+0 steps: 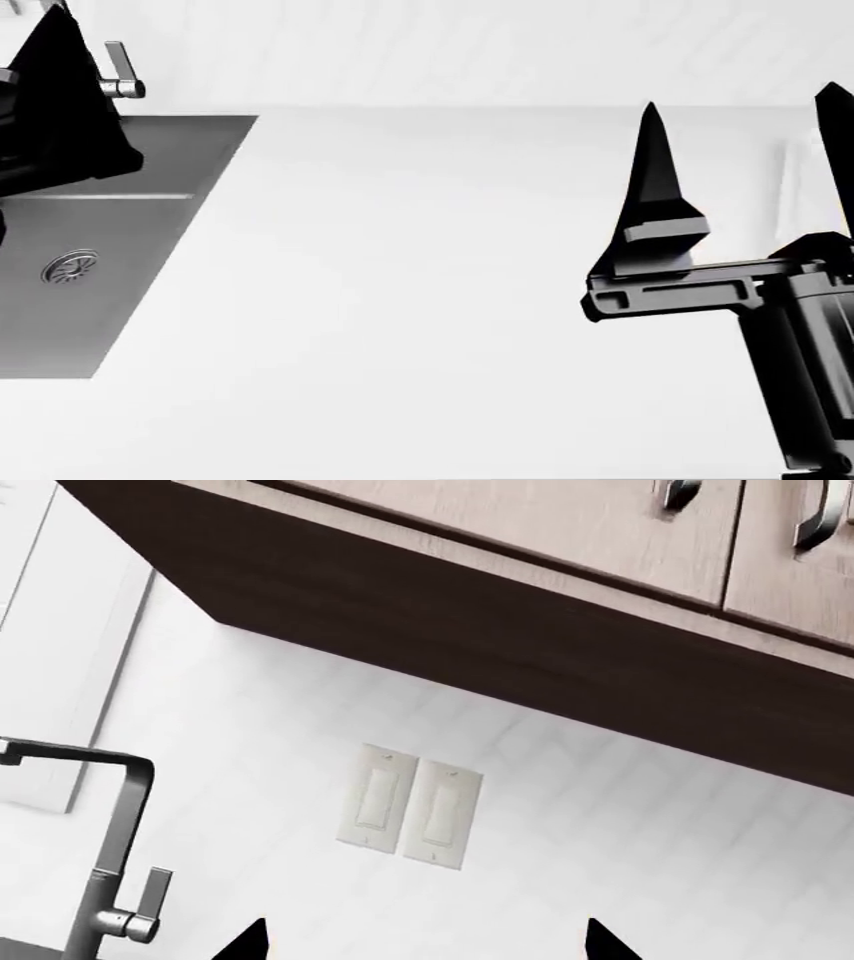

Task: Pick up the bowl with donut and place it on the tray. Pick up the cupcake and place it on the tray.

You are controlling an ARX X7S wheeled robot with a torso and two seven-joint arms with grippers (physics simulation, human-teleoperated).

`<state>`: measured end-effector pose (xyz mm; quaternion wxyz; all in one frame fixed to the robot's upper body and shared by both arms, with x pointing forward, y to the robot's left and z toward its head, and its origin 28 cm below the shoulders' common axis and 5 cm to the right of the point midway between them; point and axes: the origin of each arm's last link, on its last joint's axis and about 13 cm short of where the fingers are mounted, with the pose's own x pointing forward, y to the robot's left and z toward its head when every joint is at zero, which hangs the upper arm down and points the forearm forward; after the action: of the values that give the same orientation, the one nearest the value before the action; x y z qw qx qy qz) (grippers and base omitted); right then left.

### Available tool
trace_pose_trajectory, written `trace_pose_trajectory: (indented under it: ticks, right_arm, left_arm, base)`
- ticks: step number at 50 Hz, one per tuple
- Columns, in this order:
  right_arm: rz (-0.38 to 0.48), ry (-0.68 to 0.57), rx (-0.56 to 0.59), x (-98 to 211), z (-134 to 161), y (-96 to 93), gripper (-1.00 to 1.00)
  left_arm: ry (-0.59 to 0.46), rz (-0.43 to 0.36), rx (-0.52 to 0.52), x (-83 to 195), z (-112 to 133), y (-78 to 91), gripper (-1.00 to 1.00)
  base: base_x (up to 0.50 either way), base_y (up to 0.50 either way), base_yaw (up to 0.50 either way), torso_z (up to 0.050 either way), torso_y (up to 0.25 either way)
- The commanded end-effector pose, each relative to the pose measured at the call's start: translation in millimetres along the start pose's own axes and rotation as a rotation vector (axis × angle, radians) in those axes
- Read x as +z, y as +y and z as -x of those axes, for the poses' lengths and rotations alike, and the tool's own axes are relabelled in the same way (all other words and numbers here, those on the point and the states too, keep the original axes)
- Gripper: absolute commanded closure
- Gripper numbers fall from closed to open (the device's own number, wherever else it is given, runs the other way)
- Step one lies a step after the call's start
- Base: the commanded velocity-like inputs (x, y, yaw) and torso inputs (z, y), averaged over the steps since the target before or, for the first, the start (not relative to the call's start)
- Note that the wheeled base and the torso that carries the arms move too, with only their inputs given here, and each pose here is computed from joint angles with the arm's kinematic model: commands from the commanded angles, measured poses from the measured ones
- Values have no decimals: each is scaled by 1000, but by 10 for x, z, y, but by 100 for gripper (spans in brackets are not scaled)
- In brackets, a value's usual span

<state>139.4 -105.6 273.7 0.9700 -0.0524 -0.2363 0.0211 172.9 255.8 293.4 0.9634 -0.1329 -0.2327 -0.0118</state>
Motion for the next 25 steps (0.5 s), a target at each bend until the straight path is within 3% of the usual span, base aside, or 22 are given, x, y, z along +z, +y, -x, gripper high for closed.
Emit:
trace_pose_trajectory:
  ticks: [1, 25]
  right_arm:
    - [13, -1, -20, 64, 29, -28, -100]
    - [19, 1, -12, 82, 48, -7, -100]
  left_arm:
    - [-2, 2, -2, 5, 9, -1, -100]
    - [-8, 2, 4, 14, 7, 5, -100]
  base:
    - [2, 500, 0, 0, 0]
    - [2, 500, 0, 0, 0]
